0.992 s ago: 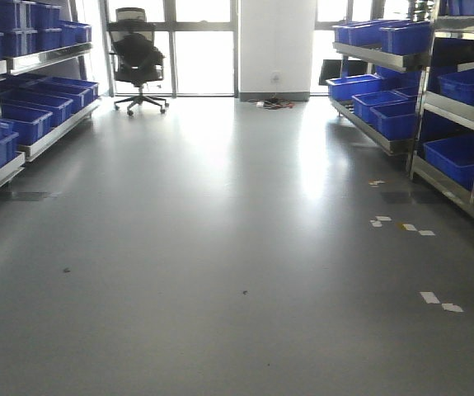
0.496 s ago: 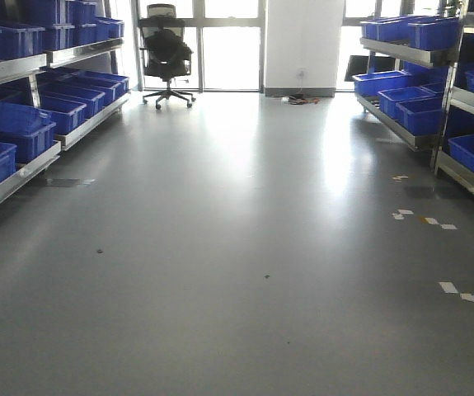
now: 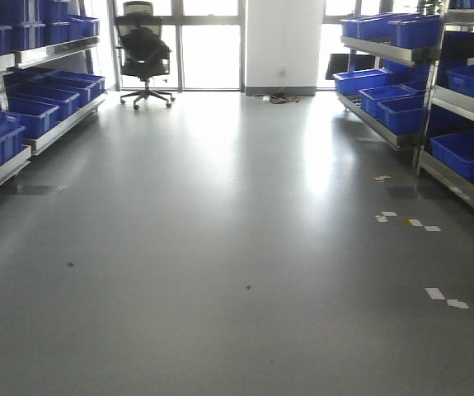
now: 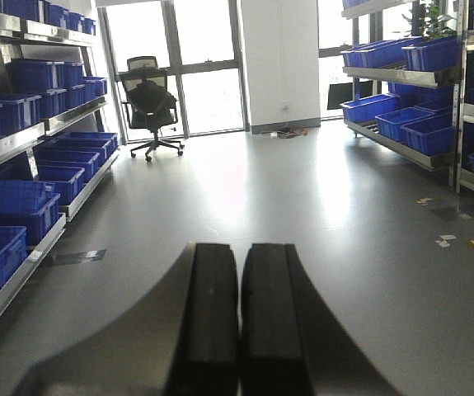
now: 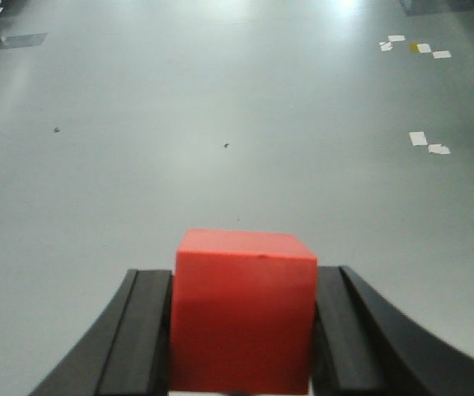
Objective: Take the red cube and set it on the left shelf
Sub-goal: 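Drive the base to the shelf of blue crates holding the red cube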
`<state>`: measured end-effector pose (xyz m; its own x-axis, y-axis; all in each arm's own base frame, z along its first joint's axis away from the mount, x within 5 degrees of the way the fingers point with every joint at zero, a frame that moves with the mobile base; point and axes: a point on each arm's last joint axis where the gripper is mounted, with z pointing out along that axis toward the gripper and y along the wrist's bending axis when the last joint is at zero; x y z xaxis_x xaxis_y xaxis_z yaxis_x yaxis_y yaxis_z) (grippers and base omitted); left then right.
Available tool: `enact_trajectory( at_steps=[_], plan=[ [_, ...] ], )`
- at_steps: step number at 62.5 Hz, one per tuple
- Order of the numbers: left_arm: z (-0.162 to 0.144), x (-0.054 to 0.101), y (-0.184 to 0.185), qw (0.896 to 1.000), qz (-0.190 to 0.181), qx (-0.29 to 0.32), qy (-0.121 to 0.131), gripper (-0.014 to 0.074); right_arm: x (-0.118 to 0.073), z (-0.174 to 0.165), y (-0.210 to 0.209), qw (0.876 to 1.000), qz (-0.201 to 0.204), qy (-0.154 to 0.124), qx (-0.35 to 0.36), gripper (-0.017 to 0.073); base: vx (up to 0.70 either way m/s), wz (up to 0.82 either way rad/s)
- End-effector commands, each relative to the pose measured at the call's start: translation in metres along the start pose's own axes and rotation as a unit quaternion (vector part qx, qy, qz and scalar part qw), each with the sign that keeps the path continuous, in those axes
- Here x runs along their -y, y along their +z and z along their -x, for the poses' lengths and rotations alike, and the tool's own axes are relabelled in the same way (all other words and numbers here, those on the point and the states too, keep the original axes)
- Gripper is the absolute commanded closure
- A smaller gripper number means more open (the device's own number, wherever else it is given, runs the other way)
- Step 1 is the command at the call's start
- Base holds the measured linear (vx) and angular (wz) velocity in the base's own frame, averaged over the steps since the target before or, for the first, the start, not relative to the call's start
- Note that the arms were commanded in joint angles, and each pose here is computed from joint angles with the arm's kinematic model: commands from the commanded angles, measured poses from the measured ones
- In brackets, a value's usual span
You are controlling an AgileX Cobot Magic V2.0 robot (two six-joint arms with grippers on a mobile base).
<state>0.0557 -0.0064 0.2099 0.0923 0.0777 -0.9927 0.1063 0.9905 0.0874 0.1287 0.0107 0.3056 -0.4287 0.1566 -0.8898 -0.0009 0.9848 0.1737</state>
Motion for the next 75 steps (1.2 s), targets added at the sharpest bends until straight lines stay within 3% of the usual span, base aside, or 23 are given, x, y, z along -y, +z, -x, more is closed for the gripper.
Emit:
enact_trajectory(
  at_steps=[1, 75],
  plan=[
    [-0.0004, -0.0002, 0.0009, 1.000, 0.002, 0.027, -0.003, 0.0488, -0.0027, 0.0171, -0.0050, 0.998, 0.008, -0.008, 0.060, 0.0492, 0.29, -0.24],
    [-0.0004, -0.0002, 0.0009, 1.000, 0.002, 0.027, -0.003, 0.0488, -0.0027, 0.0170, -0.0050, 0.998, 0.008, -0.008, 0.060, 0.0492, 0.47, -0.04]
  ],
)
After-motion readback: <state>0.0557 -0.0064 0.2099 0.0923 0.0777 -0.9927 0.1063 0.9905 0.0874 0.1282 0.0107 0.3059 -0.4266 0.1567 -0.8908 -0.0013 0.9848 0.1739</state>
